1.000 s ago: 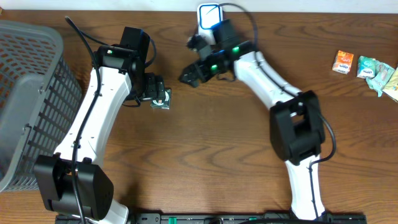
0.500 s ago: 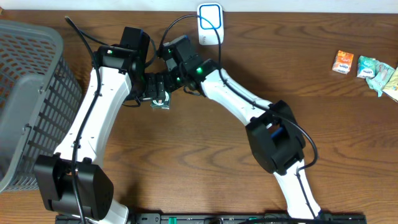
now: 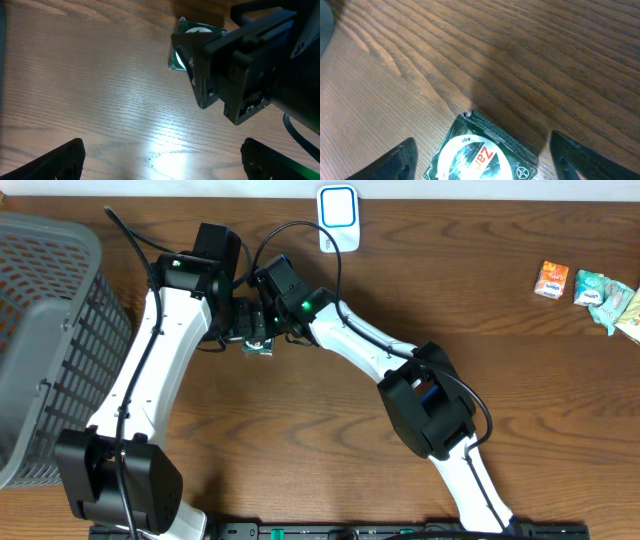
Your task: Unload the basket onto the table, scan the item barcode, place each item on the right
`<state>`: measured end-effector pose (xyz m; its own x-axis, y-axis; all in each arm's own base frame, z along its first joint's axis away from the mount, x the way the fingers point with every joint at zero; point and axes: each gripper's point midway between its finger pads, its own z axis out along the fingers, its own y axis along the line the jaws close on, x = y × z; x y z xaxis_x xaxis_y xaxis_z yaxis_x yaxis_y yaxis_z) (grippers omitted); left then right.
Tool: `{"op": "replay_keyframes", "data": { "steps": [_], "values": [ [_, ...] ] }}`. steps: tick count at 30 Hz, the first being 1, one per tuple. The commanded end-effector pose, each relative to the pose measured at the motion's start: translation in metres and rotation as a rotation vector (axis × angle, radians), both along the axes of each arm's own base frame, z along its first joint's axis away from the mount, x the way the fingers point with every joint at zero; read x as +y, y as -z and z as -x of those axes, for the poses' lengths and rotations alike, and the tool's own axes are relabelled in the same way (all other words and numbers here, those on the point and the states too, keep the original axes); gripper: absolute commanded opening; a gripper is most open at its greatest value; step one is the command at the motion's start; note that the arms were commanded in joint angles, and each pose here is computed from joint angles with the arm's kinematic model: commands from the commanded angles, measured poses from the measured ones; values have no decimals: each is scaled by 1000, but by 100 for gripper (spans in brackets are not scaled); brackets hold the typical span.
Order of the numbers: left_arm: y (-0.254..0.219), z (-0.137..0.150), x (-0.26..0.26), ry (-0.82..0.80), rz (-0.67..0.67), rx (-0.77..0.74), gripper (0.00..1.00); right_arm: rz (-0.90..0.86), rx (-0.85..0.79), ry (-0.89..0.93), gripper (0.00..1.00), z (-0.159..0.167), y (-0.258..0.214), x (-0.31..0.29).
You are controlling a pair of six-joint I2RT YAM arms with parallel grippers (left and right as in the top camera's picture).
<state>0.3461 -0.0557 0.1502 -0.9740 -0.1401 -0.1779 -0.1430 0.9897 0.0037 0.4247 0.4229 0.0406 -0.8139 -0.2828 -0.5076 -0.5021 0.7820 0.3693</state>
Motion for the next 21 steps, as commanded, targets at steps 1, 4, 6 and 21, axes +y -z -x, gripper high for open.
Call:
{"op": "replay_keyframes", "data": {
  "steps": [1, 4, 6, 21],
  "values": [
    [-5, -3, 3, -1, -7, -14, 98, 40, -5, 17, 76, 0, 11, -6],
    [-5, -3, 3, -1, -7, -14, 98, 52, -2, 15, 74, 1, 14, -8],
    [-5, -3, 3, -1, -7, -14, 97, 49, 6, 26, 77, 1, 14, -8],
    [-5, -3, 3, -1, -7, -14, 98, 47, 130, 251, 82, 15, 22, -7]
  ]
}}
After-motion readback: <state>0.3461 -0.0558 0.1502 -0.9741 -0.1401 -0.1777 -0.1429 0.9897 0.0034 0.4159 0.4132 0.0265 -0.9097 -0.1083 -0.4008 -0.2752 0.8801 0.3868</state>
